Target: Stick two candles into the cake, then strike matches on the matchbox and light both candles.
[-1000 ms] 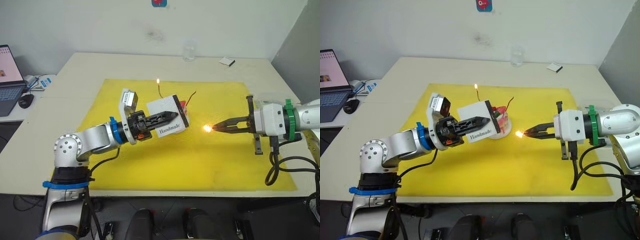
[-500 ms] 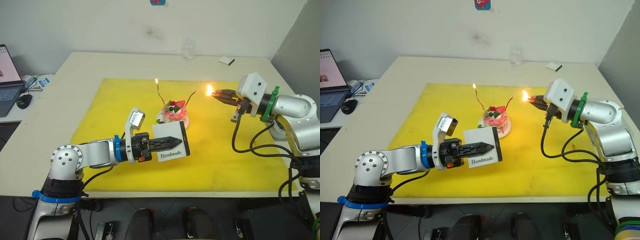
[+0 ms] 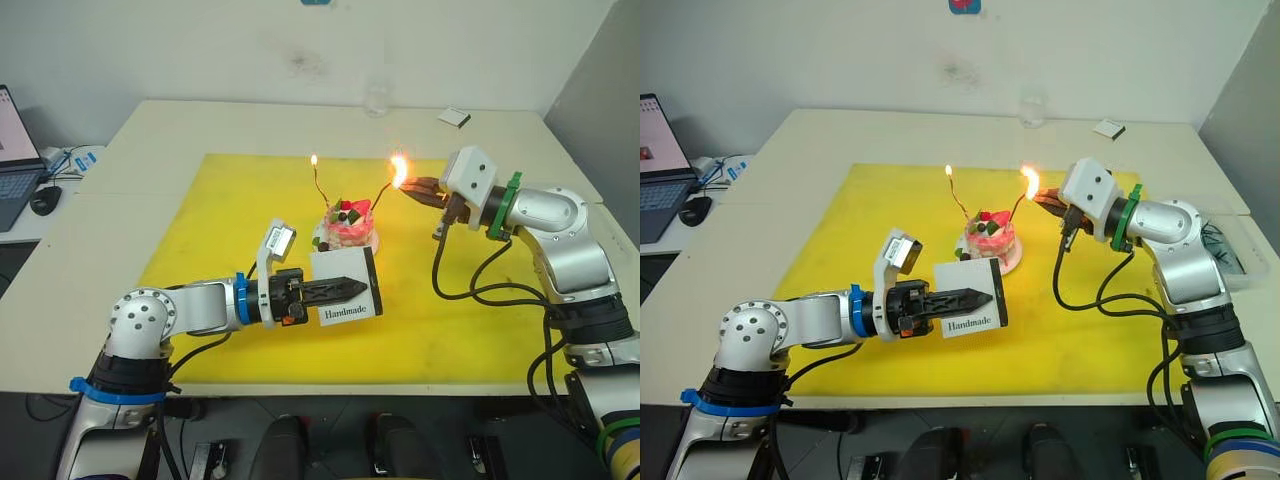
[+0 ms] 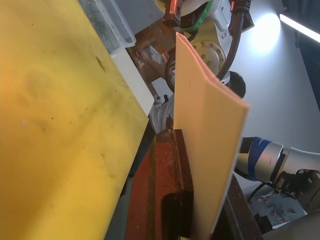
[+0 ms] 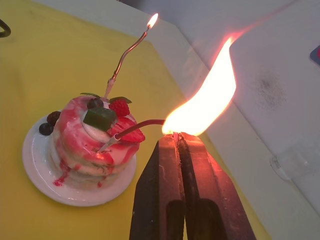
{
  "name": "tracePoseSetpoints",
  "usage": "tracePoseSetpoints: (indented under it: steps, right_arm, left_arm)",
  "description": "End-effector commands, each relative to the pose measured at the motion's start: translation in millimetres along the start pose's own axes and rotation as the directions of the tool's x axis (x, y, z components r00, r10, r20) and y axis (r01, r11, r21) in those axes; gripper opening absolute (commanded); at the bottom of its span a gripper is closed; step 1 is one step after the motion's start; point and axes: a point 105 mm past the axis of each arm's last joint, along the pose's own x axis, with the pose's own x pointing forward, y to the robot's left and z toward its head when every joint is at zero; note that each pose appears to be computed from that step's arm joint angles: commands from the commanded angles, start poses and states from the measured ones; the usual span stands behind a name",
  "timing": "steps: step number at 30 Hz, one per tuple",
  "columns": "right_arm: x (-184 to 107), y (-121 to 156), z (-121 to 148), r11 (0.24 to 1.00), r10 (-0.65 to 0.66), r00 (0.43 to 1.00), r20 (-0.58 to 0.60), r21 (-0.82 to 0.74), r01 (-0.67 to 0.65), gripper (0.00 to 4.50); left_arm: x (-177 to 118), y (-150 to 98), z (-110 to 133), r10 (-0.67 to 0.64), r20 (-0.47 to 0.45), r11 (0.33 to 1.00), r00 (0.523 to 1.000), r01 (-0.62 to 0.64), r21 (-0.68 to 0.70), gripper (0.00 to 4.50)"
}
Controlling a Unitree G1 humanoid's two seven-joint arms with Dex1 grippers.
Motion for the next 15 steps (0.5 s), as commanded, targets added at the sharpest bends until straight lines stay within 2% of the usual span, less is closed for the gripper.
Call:
tracePoseSetpoints:
  steps: [1,15]
  right_arm:
    - [-0.8,-4.4,9.6,0.999,-0.011,1.0,0.029,-0.032,0.012,0.05]
    - [-2.6,-2.3,6.9,0.999,0.001,1.0,0.014,-0.038,0.0,0.05]
  left_arm:
    - [3.6,-9.9,3.4,-0.039,-0.002,0.998,0.999,0.039,0.04,0.0]
    - [4.9,-12.0,2.2,-0.046,-0.005,0.998,0.999,0.046,0.044,0.0]
